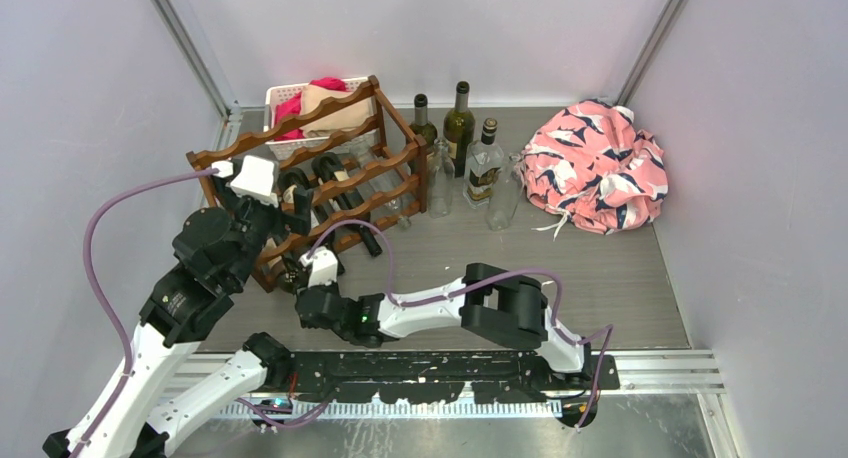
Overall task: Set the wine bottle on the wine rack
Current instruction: Adjust the wine bottle in the wine rack.
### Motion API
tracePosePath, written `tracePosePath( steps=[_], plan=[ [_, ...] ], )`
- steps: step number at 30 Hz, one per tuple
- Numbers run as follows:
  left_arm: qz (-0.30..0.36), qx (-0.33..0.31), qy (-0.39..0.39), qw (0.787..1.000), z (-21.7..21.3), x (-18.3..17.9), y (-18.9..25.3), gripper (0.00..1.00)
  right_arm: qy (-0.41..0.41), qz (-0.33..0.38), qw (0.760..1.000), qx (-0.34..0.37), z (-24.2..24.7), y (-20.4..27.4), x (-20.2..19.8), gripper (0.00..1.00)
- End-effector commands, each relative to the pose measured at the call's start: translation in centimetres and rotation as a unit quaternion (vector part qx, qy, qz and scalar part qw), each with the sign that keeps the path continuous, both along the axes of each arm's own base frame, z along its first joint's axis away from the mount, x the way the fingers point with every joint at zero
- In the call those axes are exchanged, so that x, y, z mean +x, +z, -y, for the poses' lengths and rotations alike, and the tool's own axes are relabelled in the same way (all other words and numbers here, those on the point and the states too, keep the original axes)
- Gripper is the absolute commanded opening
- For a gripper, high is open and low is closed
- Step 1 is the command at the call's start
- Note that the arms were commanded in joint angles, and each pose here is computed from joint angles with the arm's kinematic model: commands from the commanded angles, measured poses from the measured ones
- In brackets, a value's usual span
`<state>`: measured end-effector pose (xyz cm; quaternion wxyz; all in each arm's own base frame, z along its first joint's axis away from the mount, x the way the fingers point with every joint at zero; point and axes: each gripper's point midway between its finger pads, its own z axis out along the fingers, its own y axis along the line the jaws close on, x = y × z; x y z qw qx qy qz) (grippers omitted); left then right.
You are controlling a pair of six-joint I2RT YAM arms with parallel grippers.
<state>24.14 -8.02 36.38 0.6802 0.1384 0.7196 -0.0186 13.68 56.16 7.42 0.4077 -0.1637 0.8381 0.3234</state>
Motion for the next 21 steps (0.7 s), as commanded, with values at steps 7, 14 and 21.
tracePosePath(
  steps=[7, 14, 21],
  plan=[
    [0.036, -0.014, 0.011, 0.999, -0.4, 0.2, 1.8, 0.96, -0.008, 0.098, 0.993, 0.066, -2.0, 2.2, 2.2, 0.01],
    [0.036, -0.012, 0.011, 0.999, -0.4, 0.3, 1.7, 0.96, -0.018, 0.125, 0.989, 0.077, -1.9, 2.9, 4.3, 0.01],
    [0.036, -0.011, 0.011, 0.999, -0.4, 0.3, 1.6, 0.96, -0.022, 0.127, 0.989, 0.076, -1.9, 1.9, 5.6, 0.01]
  ],
)
